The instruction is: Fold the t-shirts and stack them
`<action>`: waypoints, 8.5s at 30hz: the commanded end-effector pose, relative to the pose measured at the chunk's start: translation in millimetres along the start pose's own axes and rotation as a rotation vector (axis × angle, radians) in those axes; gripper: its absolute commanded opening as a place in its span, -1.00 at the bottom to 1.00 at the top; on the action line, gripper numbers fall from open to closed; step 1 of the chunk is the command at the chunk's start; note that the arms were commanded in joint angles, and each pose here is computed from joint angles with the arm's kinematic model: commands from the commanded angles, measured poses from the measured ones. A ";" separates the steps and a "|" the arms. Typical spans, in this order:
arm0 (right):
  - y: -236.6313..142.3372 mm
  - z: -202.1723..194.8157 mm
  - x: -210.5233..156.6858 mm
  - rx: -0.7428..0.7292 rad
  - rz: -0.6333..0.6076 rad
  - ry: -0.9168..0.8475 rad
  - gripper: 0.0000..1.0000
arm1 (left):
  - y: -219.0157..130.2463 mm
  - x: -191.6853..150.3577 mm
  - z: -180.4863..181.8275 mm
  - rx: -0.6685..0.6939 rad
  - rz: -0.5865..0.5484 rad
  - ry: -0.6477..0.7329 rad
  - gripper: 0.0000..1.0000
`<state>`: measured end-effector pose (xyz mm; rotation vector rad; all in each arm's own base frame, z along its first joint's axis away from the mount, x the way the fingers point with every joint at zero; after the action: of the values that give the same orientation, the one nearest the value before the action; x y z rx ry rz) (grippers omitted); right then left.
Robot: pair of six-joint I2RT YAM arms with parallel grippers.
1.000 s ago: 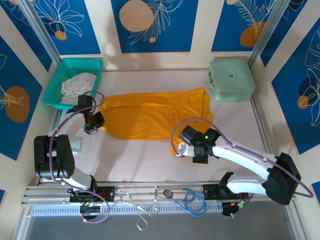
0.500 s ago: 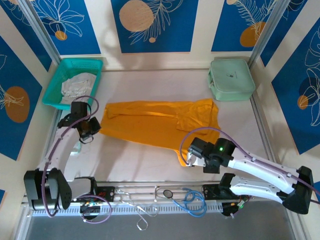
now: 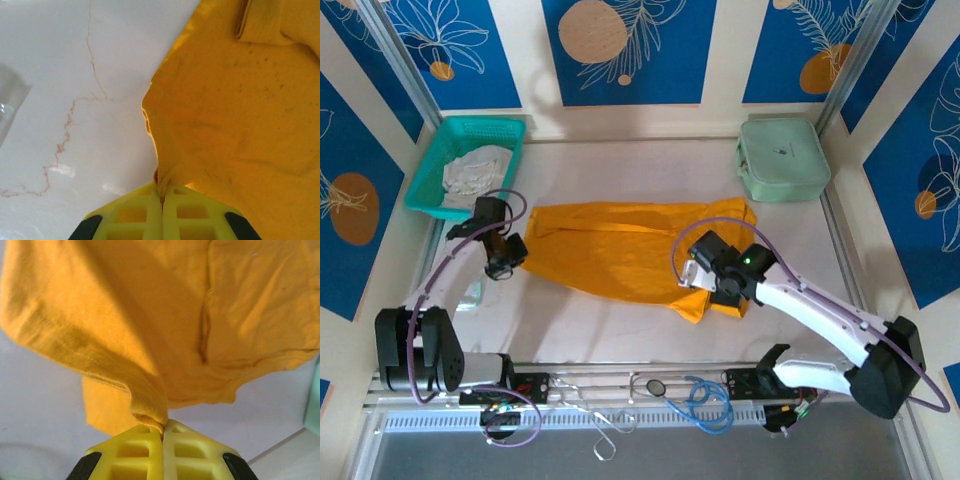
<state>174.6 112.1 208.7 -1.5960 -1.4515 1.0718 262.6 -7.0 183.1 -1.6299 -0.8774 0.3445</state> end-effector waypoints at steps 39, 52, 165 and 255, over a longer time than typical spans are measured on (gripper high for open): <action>99.8 -162.5 1.2 -0.026 -0.109 0.114 -1.00 | 104.0 59.5 -64.3 0.278 -0.026 0.088 -1.00; 146.7 -163.8 -7.8 0.014 -0.063 0.508 -0.68 | 97.1 59.4 -69.6 0.260 -0.042 0.073 -0.49; 126.9 -79.3 32.1 0.489 -0.139 1.697 -0.55 | -47.6 -2.1 -89.1 -0.011 -0.144 0.376 0.99; 236.9 -292.9 41.8 0.639 -0.270 1.775 -1.00 | 71.5 -173.7 -72.1 0.062 0.380 0.459 -0.14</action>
<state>537.1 122.0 109.4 -1.1603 -0.0814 -0.3043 237.6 -159.8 105.9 -1.6375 -0.2647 0.1491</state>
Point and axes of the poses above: each hand's point on the last joint's axis, 136 mm out from that joint toward the fingers, its own y axis out along the fingers, its own z axis along the line the jaws close on, x = y × z, the point moved 9 cm from there along -y, back along the fingers, and after that the axes turned 14 degrees about -y, right-handed, at the moved point
